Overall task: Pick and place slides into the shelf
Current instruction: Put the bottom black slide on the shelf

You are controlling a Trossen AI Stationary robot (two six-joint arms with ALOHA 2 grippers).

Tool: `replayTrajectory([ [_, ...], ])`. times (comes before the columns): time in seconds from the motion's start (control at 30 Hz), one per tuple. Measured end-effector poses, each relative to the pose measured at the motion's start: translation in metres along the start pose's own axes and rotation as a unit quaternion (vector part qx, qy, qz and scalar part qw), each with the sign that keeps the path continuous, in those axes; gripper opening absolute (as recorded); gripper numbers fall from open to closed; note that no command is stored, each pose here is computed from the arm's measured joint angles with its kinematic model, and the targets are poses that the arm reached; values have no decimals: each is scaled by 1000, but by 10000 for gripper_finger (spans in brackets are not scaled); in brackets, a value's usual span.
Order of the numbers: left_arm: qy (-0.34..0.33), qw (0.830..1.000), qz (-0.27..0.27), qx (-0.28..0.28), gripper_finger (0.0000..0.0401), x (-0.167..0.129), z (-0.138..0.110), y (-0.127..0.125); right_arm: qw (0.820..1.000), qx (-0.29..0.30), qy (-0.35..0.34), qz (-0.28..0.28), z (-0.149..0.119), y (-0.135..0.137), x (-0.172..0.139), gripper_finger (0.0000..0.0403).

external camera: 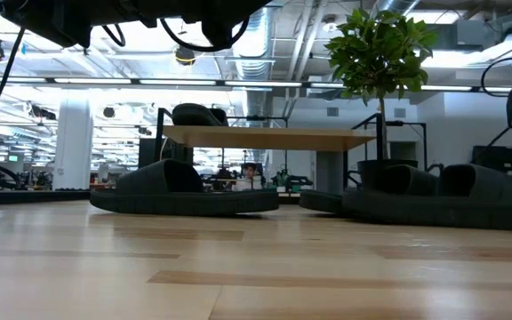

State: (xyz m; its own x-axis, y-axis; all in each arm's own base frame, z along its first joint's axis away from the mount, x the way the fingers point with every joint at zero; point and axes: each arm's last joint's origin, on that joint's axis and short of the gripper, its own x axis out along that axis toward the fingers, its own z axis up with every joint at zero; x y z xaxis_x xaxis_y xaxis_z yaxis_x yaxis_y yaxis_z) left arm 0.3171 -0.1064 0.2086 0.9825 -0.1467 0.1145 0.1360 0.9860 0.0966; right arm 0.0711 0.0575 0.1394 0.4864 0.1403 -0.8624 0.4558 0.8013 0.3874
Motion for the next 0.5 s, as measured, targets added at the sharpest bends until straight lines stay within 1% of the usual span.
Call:
replayTrajectory([
  [0.13, 0, 1000, 0, 0, 183, 0, 0, 0, 999, -29, 5, -32, -2, 3, 7, 0],
  [0.23, 0, 1000, 0, 0, 183, 0, 0, 0, 997, -60, -12, -51, -1, 9, 7, 0],
  [0.37, 0, 1000, 0, 0, 183, 0, 0, 0, 992, -101, -49, -49, 6, 26, -3, 0],
  [0.5, 0, 1000, 0, 0, 183, 0, 0, 0, 990, -112, -78, -43, 11, 39, -10, 0],
])
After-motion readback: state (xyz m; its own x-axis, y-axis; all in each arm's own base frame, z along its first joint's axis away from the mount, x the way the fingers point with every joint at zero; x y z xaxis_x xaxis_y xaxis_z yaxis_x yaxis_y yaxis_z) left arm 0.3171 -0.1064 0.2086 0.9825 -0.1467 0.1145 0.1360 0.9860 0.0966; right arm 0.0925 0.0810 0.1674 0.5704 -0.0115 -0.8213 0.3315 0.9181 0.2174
